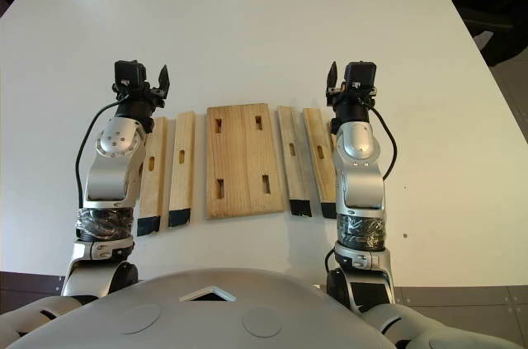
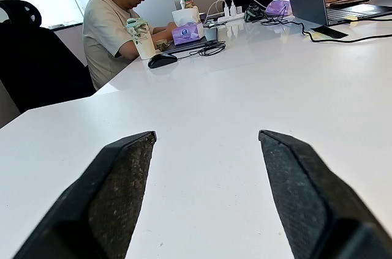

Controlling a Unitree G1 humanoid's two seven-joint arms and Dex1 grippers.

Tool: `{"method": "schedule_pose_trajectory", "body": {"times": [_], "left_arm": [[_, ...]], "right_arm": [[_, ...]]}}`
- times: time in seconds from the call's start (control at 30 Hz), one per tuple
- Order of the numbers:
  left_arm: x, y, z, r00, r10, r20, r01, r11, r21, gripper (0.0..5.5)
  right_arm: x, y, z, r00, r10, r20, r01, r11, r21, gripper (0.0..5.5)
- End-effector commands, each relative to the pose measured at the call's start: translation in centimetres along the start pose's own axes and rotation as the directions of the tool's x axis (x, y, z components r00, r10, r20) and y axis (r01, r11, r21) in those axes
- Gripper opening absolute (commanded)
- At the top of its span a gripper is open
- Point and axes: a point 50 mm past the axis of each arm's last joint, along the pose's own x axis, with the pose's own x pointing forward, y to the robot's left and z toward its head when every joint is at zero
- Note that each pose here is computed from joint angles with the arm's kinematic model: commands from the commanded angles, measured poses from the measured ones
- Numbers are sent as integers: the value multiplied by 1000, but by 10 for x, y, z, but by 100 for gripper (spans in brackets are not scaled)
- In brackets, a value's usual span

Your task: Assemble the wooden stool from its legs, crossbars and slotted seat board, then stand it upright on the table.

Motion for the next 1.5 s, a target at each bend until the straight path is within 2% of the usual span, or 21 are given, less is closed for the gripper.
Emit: {"method": "schedule_pose_trajectory", "body": {"times": [0.03,0.27,0.53,1.27,1.33,1.5], "left_arm": [[-1,5,4,1000,-16,-7,16,1000,5,313],[-1,7,11,998,-55,-24,56,998,42,313],[1,11,7,992,-53,-114,53,999,-2,313],[-3,13,14,977,-139,-161,148,988,47,313],[-9,20,12,967,-161,-199,174,984,48,313],[-31,72,17,889,-199,-412,276,951,137,313]], "right_arm": [[0,-1,-1,1000,-22,-8,21,1000,-15,266],[-2,-2,-5,999,-50,-20,49,998,-32,266],[-6,-2,-9,996,-81,-30,80,996,-35,266],[-15,-2,-17,989,-135,-57,133,991,-35,266],[-16,-3,-18,988,-140,-59,138,990,-36,266],[-25,-11,-20,979,-195,-64,192,981,-37,266]]}}
